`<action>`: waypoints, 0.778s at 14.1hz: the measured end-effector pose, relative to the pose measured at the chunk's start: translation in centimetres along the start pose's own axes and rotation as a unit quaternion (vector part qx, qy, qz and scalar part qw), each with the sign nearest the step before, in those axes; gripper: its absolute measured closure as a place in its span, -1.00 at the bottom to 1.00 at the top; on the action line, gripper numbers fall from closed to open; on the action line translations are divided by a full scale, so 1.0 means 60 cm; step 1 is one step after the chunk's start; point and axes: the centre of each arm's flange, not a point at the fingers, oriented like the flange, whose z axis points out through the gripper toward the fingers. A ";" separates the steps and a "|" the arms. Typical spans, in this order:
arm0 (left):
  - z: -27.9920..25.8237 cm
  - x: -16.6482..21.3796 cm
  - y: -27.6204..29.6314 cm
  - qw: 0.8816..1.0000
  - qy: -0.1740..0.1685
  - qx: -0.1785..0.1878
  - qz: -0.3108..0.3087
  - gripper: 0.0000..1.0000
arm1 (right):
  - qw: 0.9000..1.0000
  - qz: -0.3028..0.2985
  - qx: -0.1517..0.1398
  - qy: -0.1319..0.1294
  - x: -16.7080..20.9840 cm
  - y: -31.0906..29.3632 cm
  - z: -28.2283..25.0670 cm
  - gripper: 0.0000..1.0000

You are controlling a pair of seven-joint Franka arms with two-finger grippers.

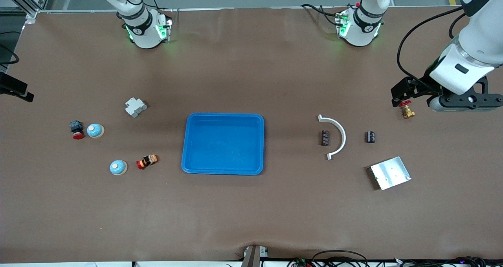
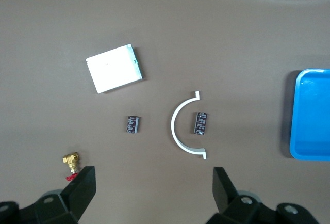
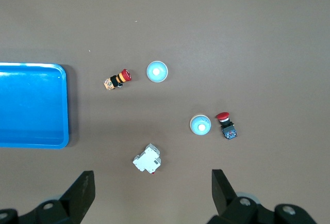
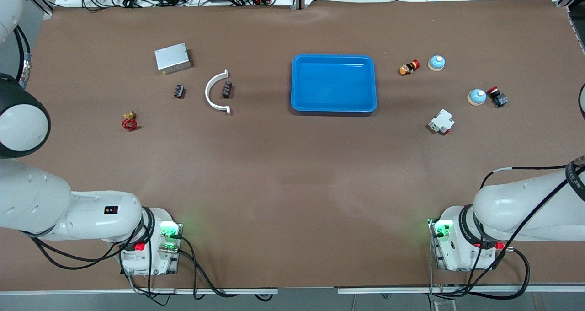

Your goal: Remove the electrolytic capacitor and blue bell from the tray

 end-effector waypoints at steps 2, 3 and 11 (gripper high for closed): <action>0.002 0.000 0.000 1.000 -0.001 0.000 0.000 -1.00 | 1.000 -0.001 0.000 0.000 0.000 -0.002 0.000 -1.00; 0.004 -0.001 0.000 1.000 -0.003 0.001 0.000 -1.00 | 1.000 -0.002 0.000 0.000 0.000 -0.003 0.000 -1.00; 0.017 -0.003 -0.001 1.000 -0.011 0.002 0.000 -1.00 | 1.000 -0.002 0.000 0.001 0.001 -0.004 0.000 -1.00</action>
